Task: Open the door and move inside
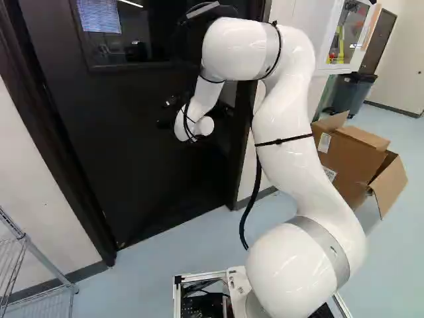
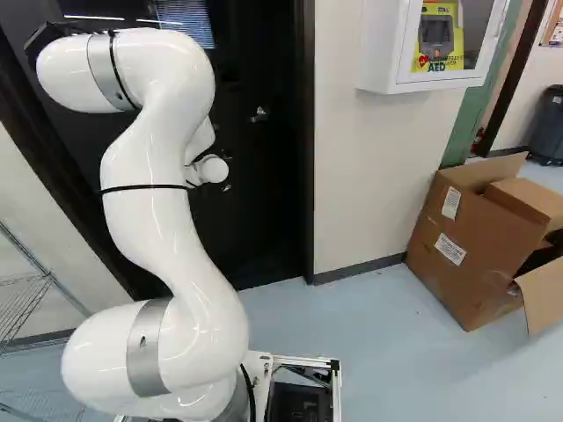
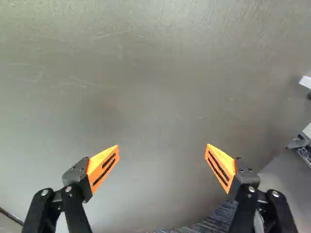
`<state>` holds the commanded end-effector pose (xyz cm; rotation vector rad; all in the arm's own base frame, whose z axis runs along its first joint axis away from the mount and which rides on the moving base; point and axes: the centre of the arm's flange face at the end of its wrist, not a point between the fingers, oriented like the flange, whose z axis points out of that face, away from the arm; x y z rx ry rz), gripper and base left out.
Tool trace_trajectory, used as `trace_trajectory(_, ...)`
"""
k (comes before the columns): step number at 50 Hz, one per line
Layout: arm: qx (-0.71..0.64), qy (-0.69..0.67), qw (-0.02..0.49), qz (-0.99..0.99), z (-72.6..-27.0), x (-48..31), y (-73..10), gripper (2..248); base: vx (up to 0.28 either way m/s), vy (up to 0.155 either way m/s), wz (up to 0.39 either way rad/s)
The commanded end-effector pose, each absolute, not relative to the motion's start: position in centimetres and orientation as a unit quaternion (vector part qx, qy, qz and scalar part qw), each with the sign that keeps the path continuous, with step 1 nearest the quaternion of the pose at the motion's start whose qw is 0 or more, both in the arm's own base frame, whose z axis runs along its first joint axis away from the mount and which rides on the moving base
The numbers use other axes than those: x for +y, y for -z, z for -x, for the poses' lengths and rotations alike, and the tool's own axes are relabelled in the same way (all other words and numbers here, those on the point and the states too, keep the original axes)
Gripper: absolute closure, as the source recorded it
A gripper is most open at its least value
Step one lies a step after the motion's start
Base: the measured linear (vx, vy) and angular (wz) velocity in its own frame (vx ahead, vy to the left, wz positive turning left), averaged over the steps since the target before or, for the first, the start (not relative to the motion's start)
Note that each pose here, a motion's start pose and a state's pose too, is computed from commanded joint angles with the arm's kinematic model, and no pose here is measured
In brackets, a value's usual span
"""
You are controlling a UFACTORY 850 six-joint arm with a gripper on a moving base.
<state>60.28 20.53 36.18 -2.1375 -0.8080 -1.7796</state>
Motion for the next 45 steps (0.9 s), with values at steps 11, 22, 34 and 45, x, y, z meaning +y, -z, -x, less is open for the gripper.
trace_trajectory(11, -0.26, 0.605, 0.116, 0.743, -58.6, 18.9, -36.5, 3, 0.0, 0.0, 0.0)
trace_trajectory(22, -0.235, 0.599, 0.106, 0.758, -57.0, 17.0, -36.8, 3, 0.0, 0.0, 0.0)
trace_trajectory(34, -0.204, 0.591, 0.093, 0.775, -55.2, 14.9, -37.0, 3, 0.0, 0.0, 0.0)
trace_trajectory(45, -0.174, 0.583, 0.081, 0.79, -53.5, 13.1, -37.1, 3, 0.0, 0.0, 0.0)
